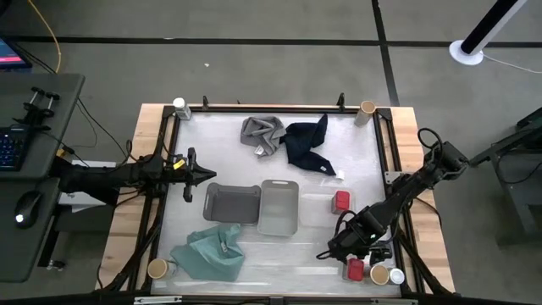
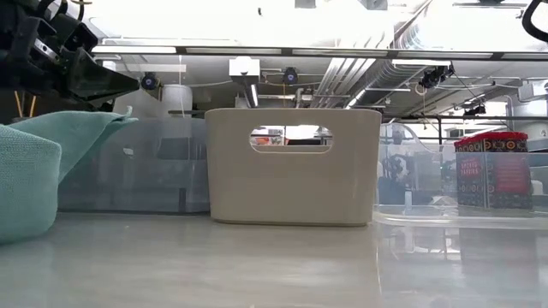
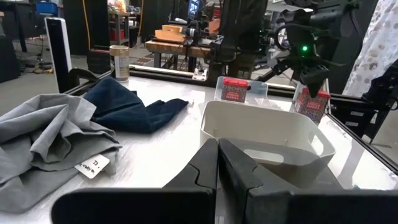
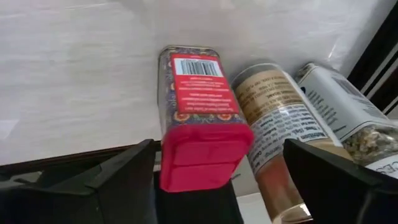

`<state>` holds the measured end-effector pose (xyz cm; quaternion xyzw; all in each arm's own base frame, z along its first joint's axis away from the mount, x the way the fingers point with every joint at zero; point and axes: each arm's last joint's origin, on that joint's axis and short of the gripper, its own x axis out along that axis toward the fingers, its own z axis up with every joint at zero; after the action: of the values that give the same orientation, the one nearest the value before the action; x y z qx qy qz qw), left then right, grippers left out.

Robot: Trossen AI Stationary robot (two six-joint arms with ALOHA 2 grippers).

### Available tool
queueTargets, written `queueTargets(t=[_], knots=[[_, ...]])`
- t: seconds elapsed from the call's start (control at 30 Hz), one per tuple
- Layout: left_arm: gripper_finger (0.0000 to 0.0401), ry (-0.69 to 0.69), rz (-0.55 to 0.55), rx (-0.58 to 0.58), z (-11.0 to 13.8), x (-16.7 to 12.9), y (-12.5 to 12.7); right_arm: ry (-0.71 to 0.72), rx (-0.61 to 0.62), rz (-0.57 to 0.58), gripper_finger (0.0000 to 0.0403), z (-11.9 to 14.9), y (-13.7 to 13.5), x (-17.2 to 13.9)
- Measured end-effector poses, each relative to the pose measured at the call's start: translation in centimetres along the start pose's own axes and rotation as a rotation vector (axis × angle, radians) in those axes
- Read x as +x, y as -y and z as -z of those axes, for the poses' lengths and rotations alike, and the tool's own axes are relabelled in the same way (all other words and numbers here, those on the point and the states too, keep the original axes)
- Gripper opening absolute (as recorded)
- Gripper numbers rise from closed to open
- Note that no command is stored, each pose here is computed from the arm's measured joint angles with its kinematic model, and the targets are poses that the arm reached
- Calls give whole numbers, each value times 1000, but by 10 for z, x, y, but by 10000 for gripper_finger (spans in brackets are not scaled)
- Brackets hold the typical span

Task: Sort spices by type
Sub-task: Put the red spice can into the transparent bin

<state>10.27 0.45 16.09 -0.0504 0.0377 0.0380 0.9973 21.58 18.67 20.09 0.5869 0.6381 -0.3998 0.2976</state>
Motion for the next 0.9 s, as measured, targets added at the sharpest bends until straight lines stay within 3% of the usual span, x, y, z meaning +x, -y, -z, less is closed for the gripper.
queueTargets(t=[0.47,0.9], knots=[[0,0,0,0,0,0,0,33,7,-17,352,-4,-4,2],[0,0,0,0,0,0,0,-15,-25,23,316,-3,-14,18]])
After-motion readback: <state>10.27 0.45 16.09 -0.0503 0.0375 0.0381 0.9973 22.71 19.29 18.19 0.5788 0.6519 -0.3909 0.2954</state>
